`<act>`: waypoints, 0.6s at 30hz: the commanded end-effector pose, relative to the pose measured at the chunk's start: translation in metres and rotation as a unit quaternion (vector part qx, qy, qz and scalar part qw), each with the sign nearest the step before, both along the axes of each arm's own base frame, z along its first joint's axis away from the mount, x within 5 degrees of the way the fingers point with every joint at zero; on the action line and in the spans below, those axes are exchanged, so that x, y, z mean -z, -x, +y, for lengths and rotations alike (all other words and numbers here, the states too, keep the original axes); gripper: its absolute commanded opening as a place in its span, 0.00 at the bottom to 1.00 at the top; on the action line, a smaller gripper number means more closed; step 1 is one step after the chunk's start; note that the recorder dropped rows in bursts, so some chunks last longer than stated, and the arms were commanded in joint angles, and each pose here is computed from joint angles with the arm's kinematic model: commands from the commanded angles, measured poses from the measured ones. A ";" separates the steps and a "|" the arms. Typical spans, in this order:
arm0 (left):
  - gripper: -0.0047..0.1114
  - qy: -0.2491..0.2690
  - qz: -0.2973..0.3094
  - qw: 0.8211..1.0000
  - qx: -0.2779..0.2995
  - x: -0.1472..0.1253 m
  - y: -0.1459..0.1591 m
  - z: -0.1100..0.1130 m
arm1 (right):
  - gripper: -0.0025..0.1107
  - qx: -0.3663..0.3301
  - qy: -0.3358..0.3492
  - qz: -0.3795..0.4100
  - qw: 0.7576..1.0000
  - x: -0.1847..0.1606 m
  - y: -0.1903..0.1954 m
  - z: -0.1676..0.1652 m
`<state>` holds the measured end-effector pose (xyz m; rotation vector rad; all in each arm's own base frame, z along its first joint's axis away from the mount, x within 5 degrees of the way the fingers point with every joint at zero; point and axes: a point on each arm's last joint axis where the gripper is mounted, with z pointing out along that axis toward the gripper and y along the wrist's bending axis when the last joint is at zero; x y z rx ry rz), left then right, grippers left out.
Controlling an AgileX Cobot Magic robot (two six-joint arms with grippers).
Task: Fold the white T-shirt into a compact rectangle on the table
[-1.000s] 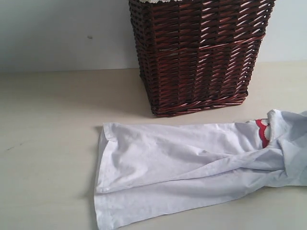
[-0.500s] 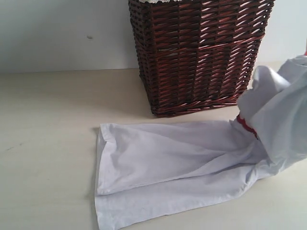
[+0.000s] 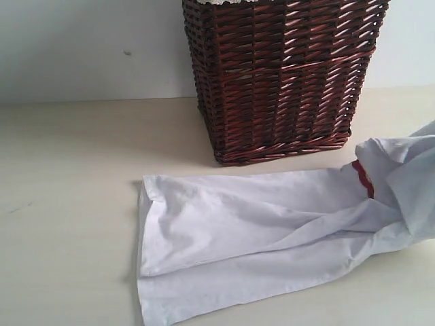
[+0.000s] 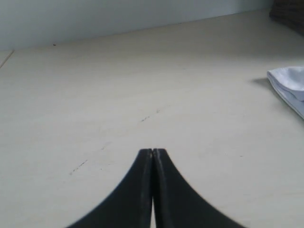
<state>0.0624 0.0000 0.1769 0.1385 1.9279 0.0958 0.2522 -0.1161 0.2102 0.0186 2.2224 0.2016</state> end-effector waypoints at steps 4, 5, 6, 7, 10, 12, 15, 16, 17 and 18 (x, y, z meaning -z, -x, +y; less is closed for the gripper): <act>0.04 0.003 -0.005 1.000 -0.001 -0.001 0.000 0.000 | 0.02 0.067 0.051 0.018 0.996 0.014 0.021 -0.051; 0.04 0.003 -0.005 1.000 -0.001 -0.001 0.000 0.000 | 0.02 0.077 0.048 0.018 0.996 0.013 0.023 -0.056; 0.04 0.003 -0.005 1.000 -0.001 -0.001 0.000 0.000 | 0.02 0.076 0.046 0.014 0.996 0.012 0.023 -0.056; 0.04 0.003 -0.005 1.000 -0.001 -0.001 0.000 0.000 | 0.02 0.060 0.035 0.005 0.998 0.009 0.022 -0.052; 0.04 0.003 -0.005 1.000 -0.001 -0.001 0.000 0.000 | 0.02 -0.086 -0.044 -0.053 0.994 -0.008 0.011 -0.007; 0.04 0.003 -0.005 1.000 -0.001 -0.001 0.000 0.000 | 0.02 -0.135 -0.053 -0.058 0.988 -0.014 0.002 0.019; 0.04 0.003 -0.005 1.000 -0.001 -0.001 0.000 0.000 | 0.02 -0.174 -0.055 -0.049 0.982 -0.019 -0.009 0.055; 0.04 0.003 -0.005 1.000 -0.001 -0.001 0.000 0.000 | 0.02 -0.191 -0.055 -0.047 0.979 -0.021 -0.011 0.069; 0.04 0.003 -0.005 1.000 -0.001 -0.001 0.000 0.000 | 0.02 -0.203 -0.058 -0.042 0.977 -0.022 -0.014 0.082; 0.04 0.003 -0.005 1.000 -0.001 -0.001 0.000 0.000 | 0.02 -0.213 -0.062 -0.036 0.974 -0.023 -0.015 0.095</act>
